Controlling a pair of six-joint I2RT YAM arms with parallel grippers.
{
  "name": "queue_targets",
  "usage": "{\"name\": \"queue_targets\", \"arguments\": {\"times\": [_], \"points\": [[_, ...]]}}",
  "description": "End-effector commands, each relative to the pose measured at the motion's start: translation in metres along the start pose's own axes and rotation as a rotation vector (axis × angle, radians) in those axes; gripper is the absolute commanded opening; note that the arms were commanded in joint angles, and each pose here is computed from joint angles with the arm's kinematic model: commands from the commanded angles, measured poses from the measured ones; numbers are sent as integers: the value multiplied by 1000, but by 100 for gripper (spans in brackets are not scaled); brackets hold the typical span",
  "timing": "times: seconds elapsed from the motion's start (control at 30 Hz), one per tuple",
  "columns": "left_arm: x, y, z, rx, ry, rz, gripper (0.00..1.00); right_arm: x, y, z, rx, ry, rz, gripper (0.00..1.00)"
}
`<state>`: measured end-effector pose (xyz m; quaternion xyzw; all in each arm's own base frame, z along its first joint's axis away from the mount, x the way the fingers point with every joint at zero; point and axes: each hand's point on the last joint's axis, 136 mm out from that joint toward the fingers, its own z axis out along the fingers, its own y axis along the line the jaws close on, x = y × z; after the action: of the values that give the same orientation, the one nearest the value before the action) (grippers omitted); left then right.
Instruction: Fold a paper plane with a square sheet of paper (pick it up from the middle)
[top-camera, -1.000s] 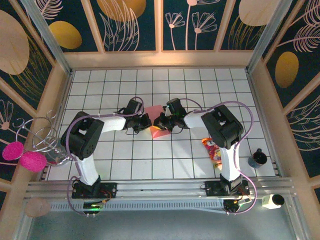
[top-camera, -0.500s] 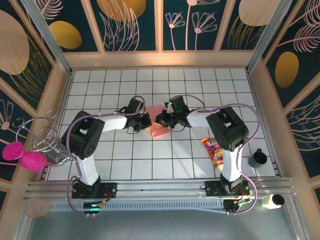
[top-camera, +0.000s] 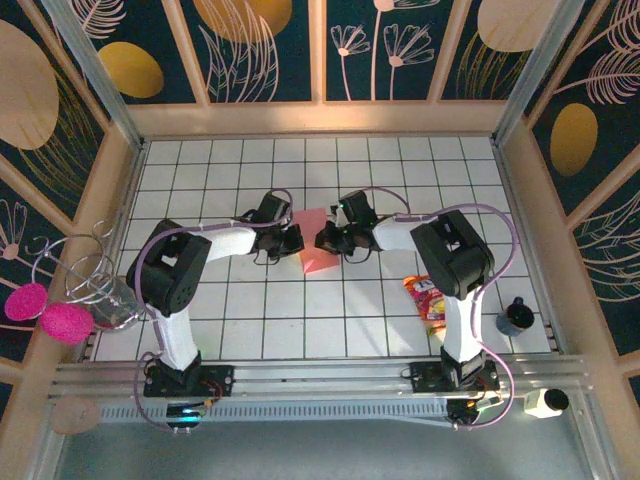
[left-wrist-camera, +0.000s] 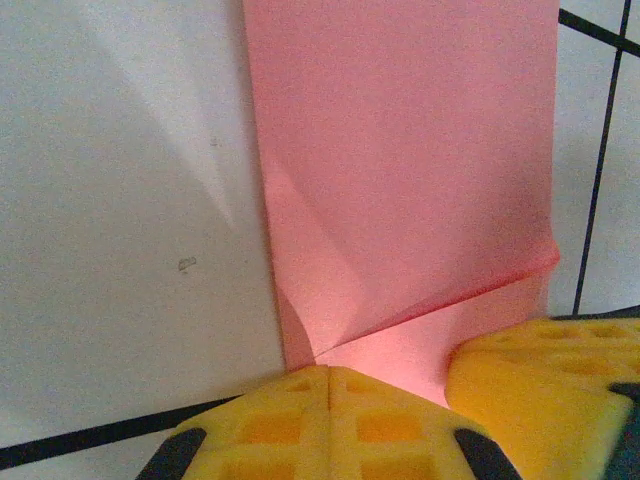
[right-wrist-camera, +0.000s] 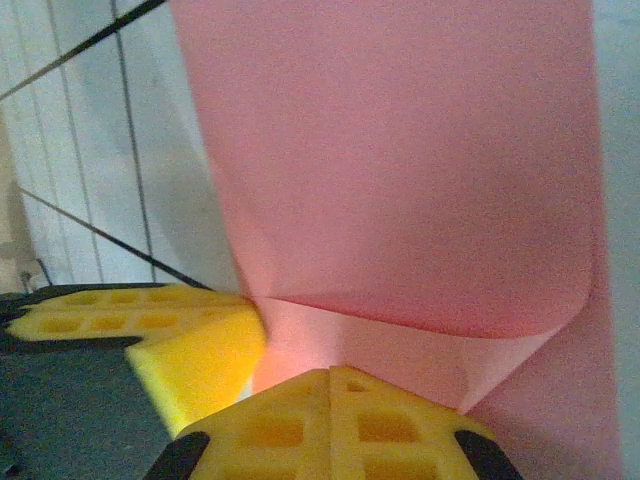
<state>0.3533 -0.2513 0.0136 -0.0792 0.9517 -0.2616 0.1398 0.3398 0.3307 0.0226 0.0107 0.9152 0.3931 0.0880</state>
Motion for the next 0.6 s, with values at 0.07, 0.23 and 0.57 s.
{"name": "queue_targets", "arguments": {"times": [0.07,0.23,0.57], "points": [[12,24,7,-107,55,25,0,3,-28,6,85,12,34,0],[-5,-7,-10,-16,6,54,0,19,-41,6,129,28,117,0],[11,-40,-57,182,-60,-32,7,29,-44,8,179,0,269,0]]}}
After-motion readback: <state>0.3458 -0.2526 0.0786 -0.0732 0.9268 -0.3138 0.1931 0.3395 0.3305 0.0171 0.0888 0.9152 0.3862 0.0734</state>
